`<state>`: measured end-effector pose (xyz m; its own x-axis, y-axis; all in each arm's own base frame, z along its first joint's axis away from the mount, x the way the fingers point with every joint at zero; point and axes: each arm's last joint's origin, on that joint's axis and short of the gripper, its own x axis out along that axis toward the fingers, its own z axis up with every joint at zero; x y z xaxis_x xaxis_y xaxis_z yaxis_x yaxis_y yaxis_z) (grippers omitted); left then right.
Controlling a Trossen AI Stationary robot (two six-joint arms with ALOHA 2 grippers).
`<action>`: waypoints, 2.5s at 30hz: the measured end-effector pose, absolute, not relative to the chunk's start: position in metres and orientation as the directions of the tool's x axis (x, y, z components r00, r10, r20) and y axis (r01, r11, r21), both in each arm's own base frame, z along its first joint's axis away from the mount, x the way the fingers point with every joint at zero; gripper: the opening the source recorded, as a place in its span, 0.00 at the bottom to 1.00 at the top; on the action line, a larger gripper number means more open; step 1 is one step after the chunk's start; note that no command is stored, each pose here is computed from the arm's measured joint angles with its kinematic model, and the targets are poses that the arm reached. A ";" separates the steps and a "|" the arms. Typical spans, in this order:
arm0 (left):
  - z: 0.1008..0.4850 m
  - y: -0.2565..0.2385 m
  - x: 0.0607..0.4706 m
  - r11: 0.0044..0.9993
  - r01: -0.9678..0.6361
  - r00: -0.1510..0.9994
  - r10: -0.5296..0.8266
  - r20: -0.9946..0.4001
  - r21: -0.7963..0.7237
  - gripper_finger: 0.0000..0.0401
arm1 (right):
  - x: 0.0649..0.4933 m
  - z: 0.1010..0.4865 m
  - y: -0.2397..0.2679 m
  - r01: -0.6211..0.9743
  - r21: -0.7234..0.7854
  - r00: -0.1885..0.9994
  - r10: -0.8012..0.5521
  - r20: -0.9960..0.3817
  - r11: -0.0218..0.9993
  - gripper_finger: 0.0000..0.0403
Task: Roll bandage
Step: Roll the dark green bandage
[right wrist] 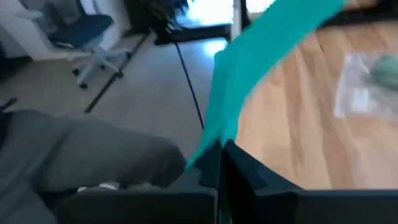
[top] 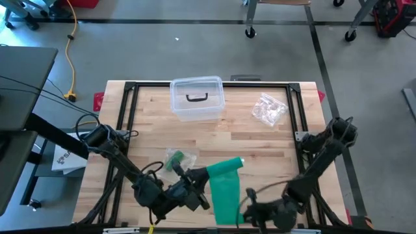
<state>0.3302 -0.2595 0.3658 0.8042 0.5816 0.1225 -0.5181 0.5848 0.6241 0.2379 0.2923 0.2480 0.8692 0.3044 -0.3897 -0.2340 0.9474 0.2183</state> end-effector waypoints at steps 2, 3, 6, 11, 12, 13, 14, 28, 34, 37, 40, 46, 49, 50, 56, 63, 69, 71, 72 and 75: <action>0.365 -0.261 0.329 0.582 -0.516 0.803 0.584 0.117 0.629 0.00 | 0.227 0.257 0.304 -0.253 0.197 0.887 0.308 -0.343 0.947 0.00; 0.365 -0.263 0.328 0.582 -0.512 0.805 0.582 0.116 0.631 0.00 | 0.223 0.263 0.310 -0.265 0.190 0.896 0.315 -0.312 0.945 0.00; 0.365 -0.267 0.325 0.585 -0.504 0.810 0.576 0.111 0.635 0.00 | 0.207 0.282 0.325 -0.318 0.149 0.911 0.346 -0.224 0.936 0.00; 0.354 -0.271 0.320 0.628 -0.506 0.820 0.562 0.104 0.592 0.00 | 0.191 0.312 0.339 -0.293 0.076 0.946 0.301 -0.120 0.953 0.00; 0.351 -0.273 0.319 0.642 -0.505 0.825 0.556 0.103 0.578 0.00 | 0.189 0.316 0.339 -0.256 0.062 0.959 0.262 -0.110 0.965 0.00; 0.349 -0.275 0.318 0.657 -0.504 0.829 0.549 0.102 0.560 0.00 | 0.189 0.317 0.339 -0.216 0.048 0.970 0.220 -0.105 0.975 0.00; 0.347 -0.276 0.317 0.675 -0.501 0.837 0.537 0.104 0.542 0.00 | 0.189 0.318 0.338 -0.172 0.033 0.979 0.175 -0.104 0.984 0.00; 0.276 -0.271 0.316 0.833 -0.447 0.888 0.458 0.048 0.325 0.00 | 0.201 0.377 0.299 -0.216 -0.061 0.971 0.221 0.088 0.975 0.00; 0.244 -0.264 0.327 0.964 -0.223 0.968 0.237 -0.084 0.148 0.00 | 0.205 0.399 0.264 -0.171 -0.093 0.980 0.179 0.085 0.981 0.00; 0.232 -0.261 0.329 0.983 -0.173 0.968 0.181 -0.173 0.064 0.00 | 0.207 0.408 0.247 -0.159 -0.099 0.983 0.168 0.080 0.982 0.00; 0.229 -0.262 0.328 0.993 -0.119 0.971 0.116 -0.211 0.002 0.00 | 0.211 0.407 0.231 -0.138 -0.111 0.990 0.140 0.013 0.984 0.00; 0.229 -0.271 0.326 0.990 0.086 0.963 -0.110 -0.244 -0.107 0.00 | 0.224 0.399 0.203 -0.083 -0.074 0.991 0.075 -0.108 0.994 0.00; 0.227 -0.272 0.325 0.984 0.111 0.952 -0.146 -0.271 -0.142 0.00 | 0.231 0.399 0.198 -0.118 -0.058 0.988 0.112 -0.110 0.991 0.00; 0.225 -0.271 0.325 0.986 0.081 0.952 -0.120 -0.283 -0.147 0.00 | 0.233 0.401 0.197 -0.158 -0.045 0.983 0.153 -0.096 0.986 0.00; 0.213 -0.253 0.328 0.981 -0.160 0.926 0.111 -0.360 -0.107 0.01 | 0.226 0.417 0.212 -0.523 -0.001 0.851 0.522 0.060 0.852 0.00; 0.211 -0.230 0.333 0.929 -0.366 0.877 0.327 -0.353 -0.048 0.01 | 0.206 0.417 0.251 -0.770 -0.043 0.624 0.766 0.157 0.636 0.00; 0.210 -0.217 0.342 0.931 -0.360 0.870 0.310 -0.384 -0.065 0.01 | 0.193 0.421 0.263 -0.741 -0.110 0.630 0.742 0.231 0.663 0.00; 0.210 -0.216 0.344 0.938 -0.338 0.875 0.285 -0.392 -0.074 0.01 | 0.193 0.424 0.261 -0.645 -0.094 0.722 0.645 0.251 0.759 0.00; 0.211 -0.217 0.344 0.944 -0.322 0.879 0.267 -0.395 -0.078 0.01 | 0.193 0.426 0.258 -0.584 -0.079 0.772 0.583 0.253 0.808 0.00; 0.211 -0.222 0.343 0.961 -0.255 0.891 0.189 -0.413 -0.109 0.01 | 0.191 0.431 0.245 -0.371 -0.054 0.899 0.373 0.231 0.927 0.00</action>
<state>0.3429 -0.2223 0.2110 0.8908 0.1893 -0.4131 -0.2548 0.9608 -0.1090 0.1911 0.2451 0.4313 0.8986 0.3732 0.2306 -0.3711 0.9270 -0.0542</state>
